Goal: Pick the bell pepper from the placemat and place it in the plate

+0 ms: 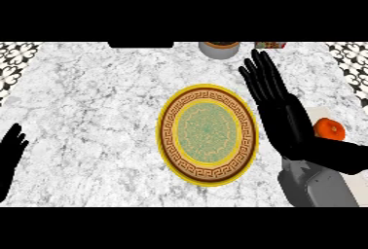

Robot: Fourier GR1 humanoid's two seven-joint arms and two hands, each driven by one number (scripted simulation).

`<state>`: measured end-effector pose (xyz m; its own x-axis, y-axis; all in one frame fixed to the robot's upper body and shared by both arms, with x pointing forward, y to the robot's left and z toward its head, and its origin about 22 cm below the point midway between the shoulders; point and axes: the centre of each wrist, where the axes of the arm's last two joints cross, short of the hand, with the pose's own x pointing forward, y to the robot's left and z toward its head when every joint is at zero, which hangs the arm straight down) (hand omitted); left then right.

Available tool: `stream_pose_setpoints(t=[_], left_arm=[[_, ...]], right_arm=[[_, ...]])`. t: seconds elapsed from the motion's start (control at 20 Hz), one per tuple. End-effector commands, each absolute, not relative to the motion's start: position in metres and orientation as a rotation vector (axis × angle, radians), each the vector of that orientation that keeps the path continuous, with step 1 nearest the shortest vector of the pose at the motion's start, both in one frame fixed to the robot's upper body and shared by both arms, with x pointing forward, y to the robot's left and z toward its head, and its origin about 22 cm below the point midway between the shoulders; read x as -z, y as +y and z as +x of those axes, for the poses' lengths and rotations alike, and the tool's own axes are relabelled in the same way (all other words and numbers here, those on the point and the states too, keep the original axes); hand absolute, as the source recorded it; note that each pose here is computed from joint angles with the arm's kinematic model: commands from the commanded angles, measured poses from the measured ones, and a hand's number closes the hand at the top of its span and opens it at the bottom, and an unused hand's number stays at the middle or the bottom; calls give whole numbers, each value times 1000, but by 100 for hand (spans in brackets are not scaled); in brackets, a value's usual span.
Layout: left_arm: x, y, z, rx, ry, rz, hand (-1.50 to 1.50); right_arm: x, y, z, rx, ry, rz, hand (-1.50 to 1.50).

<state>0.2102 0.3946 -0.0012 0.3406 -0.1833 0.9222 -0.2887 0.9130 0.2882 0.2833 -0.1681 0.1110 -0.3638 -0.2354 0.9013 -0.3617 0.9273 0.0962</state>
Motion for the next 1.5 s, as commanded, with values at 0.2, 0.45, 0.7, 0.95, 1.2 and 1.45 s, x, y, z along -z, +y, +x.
stream_pose_setpoints(t=[0.2, 0.45, 0.7, 0.95, 1.2, 1.45], left_arm=[[-83, 328, 274, 152, -1704, 256, 0], [-86, 319, 277, 194, -1712, 202, 0], [-111, 289, 292, 228, -1765, 150, 0], [-130, 306, 287, 244, -1768, 162, 0], [-91, 286, 297, 223, -1754, 164, 0], [-110, 291, 299, 219, -1748, 158, 0]], right_arm=[[-85, -154, 277, -740, -1901, 462, 150], [-59, -221, 289, -1119, -1759, -365, 150], [37, -223, 244, -650, -1922, -282, -150], [39, -230, 242, -568, -2080, -277, -150], [-21, -269, 240, -710, -2054, -455, -150], [-47, -283, 228, -936, -1750, -709, -150]])
